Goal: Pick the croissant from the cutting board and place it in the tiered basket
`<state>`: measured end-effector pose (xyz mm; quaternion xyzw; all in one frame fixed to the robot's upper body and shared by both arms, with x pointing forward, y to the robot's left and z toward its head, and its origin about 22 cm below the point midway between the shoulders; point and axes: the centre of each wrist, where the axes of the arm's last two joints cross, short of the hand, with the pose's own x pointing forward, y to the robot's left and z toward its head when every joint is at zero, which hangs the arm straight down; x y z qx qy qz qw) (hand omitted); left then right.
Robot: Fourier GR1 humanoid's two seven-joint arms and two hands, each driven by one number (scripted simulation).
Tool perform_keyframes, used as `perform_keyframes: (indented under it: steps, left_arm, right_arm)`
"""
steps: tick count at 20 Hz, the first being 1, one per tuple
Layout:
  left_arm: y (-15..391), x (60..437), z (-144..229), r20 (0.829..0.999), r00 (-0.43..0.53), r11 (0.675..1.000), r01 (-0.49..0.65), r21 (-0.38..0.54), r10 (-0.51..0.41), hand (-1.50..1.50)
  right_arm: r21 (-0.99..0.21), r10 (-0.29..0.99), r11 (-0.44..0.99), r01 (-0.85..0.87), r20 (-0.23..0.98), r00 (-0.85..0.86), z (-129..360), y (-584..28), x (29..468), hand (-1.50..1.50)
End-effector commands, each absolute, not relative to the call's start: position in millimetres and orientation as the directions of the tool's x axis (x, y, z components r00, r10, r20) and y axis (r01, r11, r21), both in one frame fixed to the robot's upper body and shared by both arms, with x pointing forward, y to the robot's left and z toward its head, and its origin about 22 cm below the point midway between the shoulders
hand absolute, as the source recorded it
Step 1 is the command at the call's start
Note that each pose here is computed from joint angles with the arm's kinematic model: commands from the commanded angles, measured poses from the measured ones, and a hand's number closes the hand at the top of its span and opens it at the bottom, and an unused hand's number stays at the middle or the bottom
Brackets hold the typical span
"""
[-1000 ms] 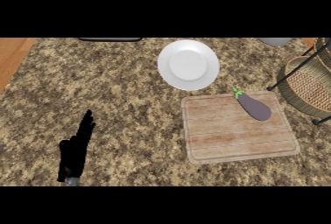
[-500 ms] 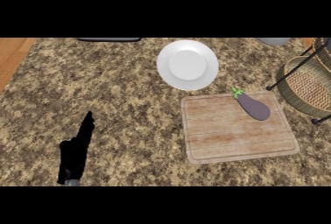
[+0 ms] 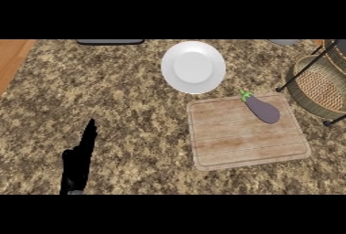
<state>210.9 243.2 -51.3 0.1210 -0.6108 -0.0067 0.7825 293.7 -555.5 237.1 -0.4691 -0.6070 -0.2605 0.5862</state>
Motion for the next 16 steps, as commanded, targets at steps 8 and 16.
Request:
perform_keyframes:
  steps: [8, 16]
  left_arm:
    - [259, 182, -63, 0.946, 0.287, 0.96, -0.186, 0.208, -0.149, 0.0]
    - [259, 203, -54, 0.948, 0.275, 0.962, -0.171, 0.214, -0.162, 0.0]
  right_arm:
    - [-0.152, 0.186, 0.332, 0.931, 0.978, 0.093, 247, -647, 121, -1.5]
    - [-0.179, 0.195, 0.431, 0.884, 0.976, 0.102, 243, -672, 15, -1.5]
